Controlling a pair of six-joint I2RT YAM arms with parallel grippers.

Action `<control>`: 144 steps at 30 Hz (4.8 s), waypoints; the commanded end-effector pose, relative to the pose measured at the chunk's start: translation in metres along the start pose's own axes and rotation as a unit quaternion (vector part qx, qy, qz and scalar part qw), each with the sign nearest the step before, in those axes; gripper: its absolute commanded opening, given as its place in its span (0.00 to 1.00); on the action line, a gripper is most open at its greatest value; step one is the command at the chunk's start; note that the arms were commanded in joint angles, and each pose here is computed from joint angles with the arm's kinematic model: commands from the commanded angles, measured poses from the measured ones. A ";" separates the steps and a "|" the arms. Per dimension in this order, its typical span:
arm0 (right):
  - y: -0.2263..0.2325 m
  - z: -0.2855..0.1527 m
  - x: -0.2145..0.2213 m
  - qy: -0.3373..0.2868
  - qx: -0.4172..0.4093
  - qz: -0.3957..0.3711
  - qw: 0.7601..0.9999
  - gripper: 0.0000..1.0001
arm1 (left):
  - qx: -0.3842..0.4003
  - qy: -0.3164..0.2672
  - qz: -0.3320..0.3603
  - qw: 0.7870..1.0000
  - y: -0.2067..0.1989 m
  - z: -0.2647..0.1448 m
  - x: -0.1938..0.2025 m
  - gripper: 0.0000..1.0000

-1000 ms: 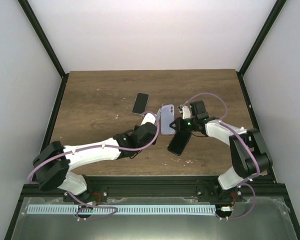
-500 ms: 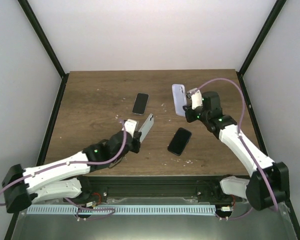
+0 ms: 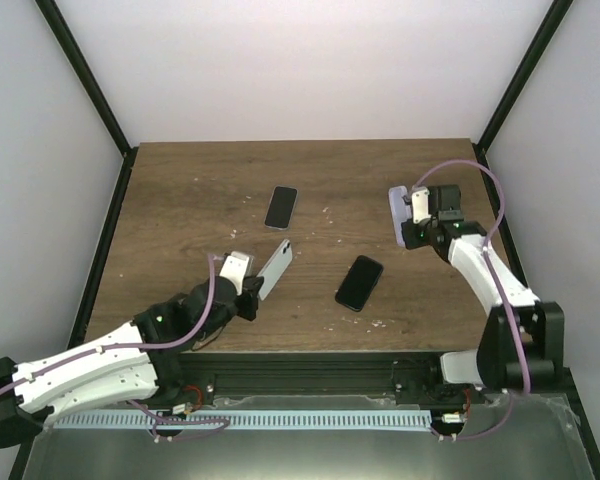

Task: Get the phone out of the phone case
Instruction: Place the phone case at the center of the board, then place the phone at the center of the board.

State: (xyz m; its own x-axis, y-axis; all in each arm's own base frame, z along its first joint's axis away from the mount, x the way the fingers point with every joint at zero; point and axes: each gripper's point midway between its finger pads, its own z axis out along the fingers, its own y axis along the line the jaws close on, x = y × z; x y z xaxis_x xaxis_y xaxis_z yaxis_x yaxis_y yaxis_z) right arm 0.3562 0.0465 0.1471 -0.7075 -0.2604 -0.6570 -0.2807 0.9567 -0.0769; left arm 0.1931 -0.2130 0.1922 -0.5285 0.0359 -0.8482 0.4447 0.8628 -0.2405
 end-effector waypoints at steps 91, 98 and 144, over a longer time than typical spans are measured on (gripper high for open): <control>0.190 -0.072 -0.105 0.002 -0.557 0.122 0.822 0.58 | -0.348 -0.157 0.426 0.820 -0.083 0.081 -0.091 0.00; 0.198 -0.069 -0.098 0.026 -0.582 0.137 0.801 0.53 | -0.390 -0.172 0.502 0.752 -0.111 0.087 -0.090 0.00; 0.111 -0.063 -0.153 -0.101 -0.448 0.127 0.879 0.01 | -0.421 -0.271 0.289 0.816 -0.075 -0.027 -0.225 0.89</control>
State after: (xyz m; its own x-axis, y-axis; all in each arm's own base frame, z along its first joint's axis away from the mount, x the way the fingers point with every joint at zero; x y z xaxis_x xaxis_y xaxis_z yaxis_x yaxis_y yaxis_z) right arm 0.3817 0.2042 0.2880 -0.7929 0.0733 -0.6049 -0.5358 0.3887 0.7495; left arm 0.2611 -0.3008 0.3342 -0.0194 0.7336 -0.6793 -0.1941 0.6637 0.7224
